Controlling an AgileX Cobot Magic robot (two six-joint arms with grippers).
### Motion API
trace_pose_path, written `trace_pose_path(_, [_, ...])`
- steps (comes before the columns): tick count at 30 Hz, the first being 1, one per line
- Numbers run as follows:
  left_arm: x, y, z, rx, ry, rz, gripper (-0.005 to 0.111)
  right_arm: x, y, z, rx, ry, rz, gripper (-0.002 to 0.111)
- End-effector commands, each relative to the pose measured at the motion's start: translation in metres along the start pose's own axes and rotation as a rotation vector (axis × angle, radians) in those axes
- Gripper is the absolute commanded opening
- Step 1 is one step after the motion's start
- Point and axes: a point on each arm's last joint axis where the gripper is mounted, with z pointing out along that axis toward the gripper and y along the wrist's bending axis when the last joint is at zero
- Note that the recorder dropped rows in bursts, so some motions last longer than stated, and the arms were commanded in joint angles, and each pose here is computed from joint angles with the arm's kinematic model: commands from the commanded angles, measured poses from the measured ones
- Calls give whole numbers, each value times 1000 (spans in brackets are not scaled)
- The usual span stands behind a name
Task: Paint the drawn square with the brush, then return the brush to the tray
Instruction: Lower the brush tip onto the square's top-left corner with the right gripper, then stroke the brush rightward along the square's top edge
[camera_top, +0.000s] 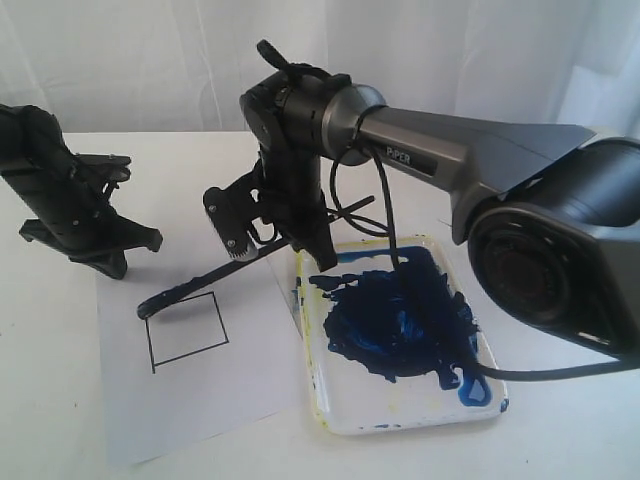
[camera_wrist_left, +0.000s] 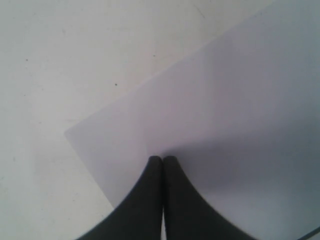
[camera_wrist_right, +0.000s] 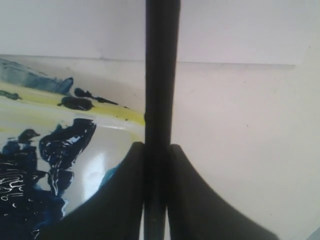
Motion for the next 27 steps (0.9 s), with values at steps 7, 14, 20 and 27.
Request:
trace_pose_path(7, [6, 2, 7, 6, 53, -15, 0, 2, 2, 8, -24, 40, -16, 0])
trace_pose_path(14, [6, 2, 7, 6, 53, -15, 0, 3, 2, 8, -22, 51, -18, 0])
trace_pose_path(20, [6, 2, 7, 6, 53, -15, 0, 5, 2, 8, -16, 69, -2, 0])
trace_pose_path(27, [6, 2, 7, 6, 53, -15, 0, 4, 1, 8, -9, 61, 23, 0])
